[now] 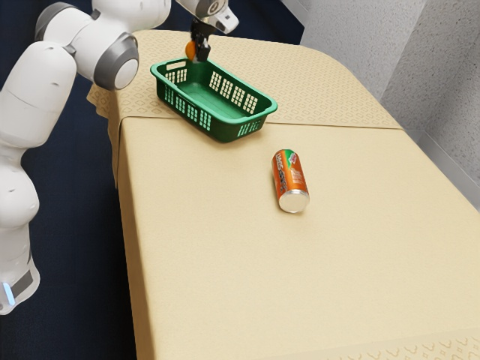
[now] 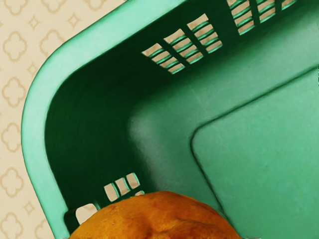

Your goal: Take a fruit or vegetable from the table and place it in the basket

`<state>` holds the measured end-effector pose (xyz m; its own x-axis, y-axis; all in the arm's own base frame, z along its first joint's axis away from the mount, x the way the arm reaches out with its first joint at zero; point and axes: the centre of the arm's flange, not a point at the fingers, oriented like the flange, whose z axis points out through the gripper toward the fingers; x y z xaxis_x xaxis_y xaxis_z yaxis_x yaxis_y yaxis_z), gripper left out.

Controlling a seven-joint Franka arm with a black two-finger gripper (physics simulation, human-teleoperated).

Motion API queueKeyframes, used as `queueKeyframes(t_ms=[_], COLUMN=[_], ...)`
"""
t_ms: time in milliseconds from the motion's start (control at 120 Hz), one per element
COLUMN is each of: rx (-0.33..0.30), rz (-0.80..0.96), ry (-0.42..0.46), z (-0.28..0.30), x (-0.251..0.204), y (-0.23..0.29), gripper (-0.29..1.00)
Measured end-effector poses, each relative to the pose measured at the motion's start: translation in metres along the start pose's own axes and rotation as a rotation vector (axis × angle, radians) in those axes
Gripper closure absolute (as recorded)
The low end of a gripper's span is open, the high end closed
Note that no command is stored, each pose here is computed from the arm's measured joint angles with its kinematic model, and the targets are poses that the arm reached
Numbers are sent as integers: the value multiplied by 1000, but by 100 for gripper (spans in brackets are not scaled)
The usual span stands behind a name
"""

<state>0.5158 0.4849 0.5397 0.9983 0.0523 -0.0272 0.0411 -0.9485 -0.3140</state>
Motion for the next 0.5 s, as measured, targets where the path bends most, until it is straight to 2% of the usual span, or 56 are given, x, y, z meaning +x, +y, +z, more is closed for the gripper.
queueKeyframes(t_ms=[83,183,433,500], rx=[-1,2,7,11], rz=[26,55,111,139], ry=[3,5,7,20], z=[2,2,0,-30], x=[1,2,3,0], y=[0,0,1,15], gripper=[14,7,1,1])
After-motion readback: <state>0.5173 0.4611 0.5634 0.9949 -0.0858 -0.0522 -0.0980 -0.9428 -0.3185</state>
